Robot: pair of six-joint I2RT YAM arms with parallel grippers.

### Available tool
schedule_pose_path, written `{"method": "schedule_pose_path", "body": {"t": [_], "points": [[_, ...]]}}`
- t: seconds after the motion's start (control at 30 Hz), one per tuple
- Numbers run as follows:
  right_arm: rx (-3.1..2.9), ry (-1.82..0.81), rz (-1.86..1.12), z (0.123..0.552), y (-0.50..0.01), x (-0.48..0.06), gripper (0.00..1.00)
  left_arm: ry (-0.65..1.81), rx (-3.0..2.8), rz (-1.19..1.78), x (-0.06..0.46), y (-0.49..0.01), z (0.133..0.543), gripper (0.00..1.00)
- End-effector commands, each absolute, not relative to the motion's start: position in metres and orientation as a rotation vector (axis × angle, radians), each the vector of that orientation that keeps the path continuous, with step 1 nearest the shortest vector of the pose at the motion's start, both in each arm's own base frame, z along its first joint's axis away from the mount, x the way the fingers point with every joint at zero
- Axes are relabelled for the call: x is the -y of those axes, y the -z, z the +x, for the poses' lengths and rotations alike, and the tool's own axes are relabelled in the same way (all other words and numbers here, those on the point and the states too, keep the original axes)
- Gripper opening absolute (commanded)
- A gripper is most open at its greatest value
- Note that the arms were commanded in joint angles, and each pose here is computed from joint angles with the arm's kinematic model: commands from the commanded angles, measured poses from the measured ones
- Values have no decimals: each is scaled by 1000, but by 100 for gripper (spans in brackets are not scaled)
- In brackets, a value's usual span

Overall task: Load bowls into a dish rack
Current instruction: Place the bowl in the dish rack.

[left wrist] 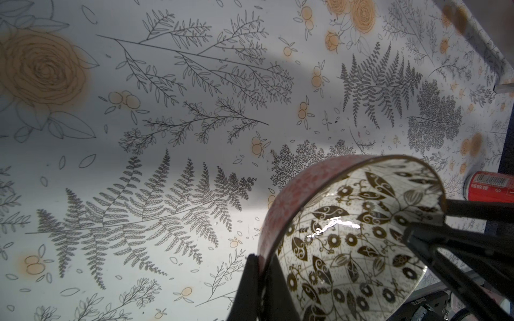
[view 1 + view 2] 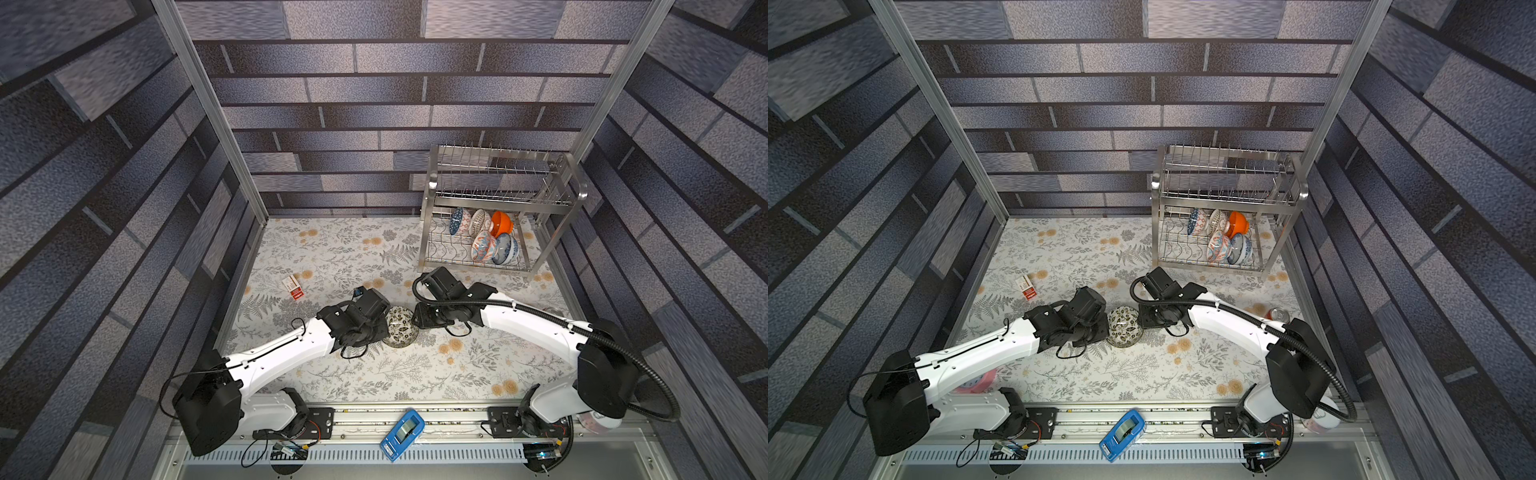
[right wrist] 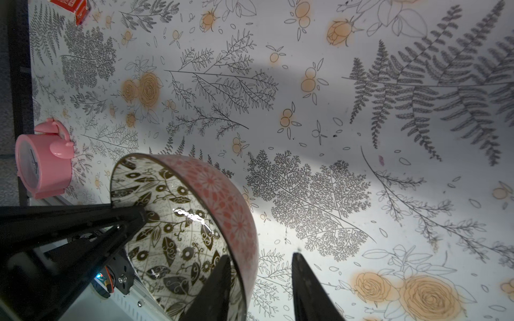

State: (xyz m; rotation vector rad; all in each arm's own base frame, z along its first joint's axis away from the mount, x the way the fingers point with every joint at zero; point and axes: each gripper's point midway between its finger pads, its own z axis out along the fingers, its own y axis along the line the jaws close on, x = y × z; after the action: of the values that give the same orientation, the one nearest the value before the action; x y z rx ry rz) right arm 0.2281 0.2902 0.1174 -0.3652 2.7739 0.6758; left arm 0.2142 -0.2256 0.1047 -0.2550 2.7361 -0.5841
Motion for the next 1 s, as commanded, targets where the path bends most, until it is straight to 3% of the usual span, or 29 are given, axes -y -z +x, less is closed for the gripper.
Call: {"method": "schedule_pose_path", "body": {"t": [0.0, 0.3, 0.97], "points": [[-2762, -678, -374, 233, -126, -294, 33, 602, -2709, -266, 224, -112, 217, 0], [-2770, -645, -408, 235, -123, -297, 23, 613, -2713, -245, 225, -114, 216, 0], [-2794, -558, -481, 237, -112, -298, 19, 639, -2760, -170, 235, -110, 211, 0]]}}
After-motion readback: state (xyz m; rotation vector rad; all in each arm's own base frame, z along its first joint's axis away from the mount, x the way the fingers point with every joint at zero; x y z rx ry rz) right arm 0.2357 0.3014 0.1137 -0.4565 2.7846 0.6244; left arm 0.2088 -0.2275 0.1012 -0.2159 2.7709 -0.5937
